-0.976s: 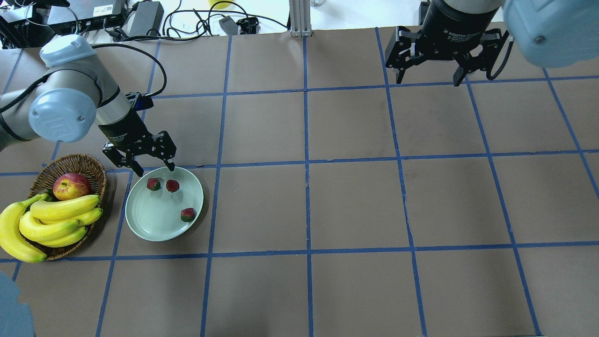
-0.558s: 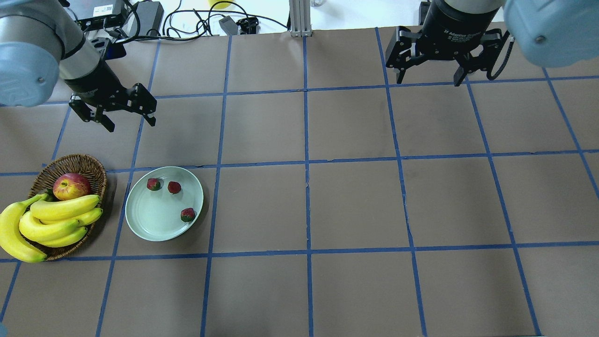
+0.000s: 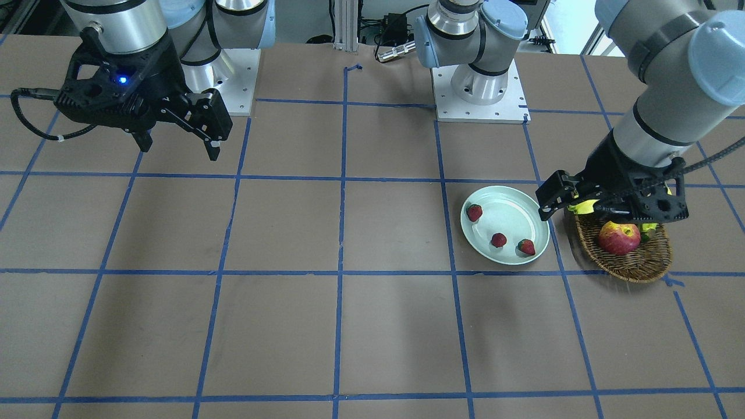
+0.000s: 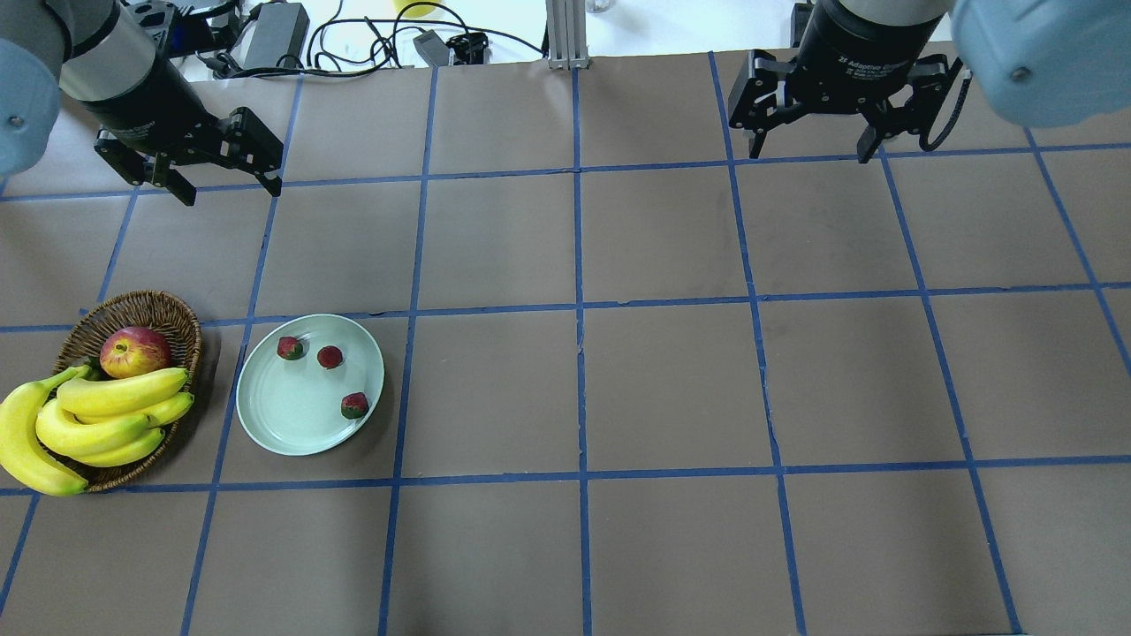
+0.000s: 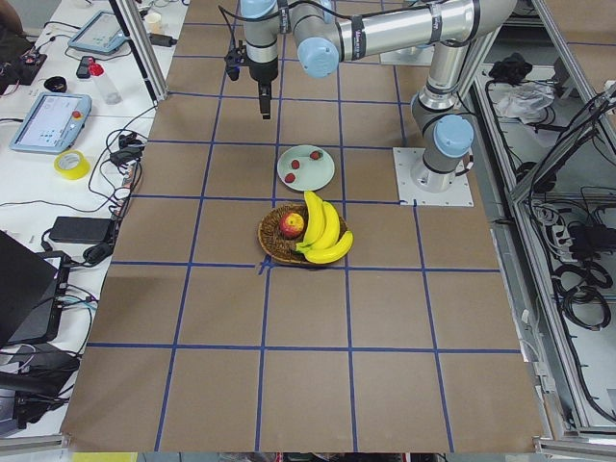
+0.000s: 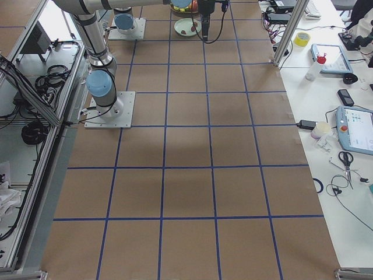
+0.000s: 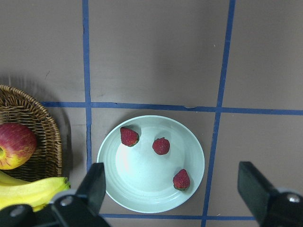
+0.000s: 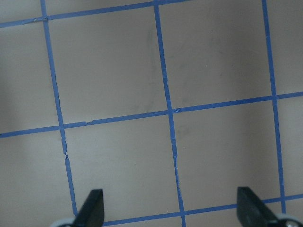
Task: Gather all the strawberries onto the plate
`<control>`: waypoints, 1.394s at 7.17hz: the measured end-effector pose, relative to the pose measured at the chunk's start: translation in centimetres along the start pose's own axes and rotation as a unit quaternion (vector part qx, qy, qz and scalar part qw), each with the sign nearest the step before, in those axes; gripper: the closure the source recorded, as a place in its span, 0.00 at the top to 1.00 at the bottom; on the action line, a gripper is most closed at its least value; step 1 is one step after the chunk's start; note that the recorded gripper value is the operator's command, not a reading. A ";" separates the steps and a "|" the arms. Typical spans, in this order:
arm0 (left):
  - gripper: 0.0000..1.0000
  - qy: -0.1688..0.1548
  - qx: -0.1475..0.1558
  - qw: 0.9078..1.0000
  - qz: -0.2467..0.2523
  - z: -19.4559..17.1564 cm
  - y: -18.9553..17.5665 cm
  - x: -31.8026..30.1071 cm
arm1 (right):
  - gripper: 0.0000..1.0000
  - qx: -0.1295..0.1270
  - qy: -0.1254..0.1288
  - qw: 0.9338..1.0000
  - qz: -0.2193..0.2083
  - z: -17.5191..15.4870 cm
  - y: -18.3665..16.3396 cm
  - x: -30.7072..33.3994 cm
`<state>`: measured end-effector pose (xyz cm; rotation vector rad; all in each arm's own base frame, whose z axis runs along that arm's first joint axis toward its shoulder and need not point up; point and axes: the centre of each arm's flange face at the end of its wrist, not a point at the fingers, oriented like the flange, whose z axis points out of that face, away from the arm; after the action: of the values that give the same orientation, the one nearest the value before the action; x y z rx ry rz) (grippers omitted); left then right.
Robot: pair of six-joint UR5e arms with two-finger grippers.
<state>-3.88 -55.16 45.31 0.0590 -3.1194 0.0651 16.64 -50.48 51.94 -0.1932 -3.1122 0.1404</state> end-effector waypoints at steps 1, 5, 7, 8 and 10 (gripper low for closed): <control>1.00 -0.003 0.011 1.000 0.017 -1.2 0.8 2.0 | 1.00 0.000 0.000 1.000 0.000 0.0 0.0 0.0; 1.00 0.003 0.017 0.999 0.051 -3.3 3.6 5.9 | 1.00 0.000 0.000 1.000 0.000 0.1 0.0 0.0; 1.00 0.004 0.015 0.997 0.071 -3.7 4.6 8.0 | 1.00 0.000 0.000 1.000 0.000 0.0 0.0 0.0; 1.00 0.005 0.015 0.997 0.075 -3.6 4.8 8.3 | 1.00 0.000 0.000 1.000 0.000 0.0 0.0 0.0; 1.00 0.007 0.014 0.997 0.080 -3.9 5.3 8.9 | 1.00 0.000 0.000 1.000 0.000 0.0 0.0 0.0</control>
<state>-12.88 -50.02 49.19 -0.1913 -3.1032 0.1113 16.64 -50.48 51.93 -0.1932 -3.1119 0.1404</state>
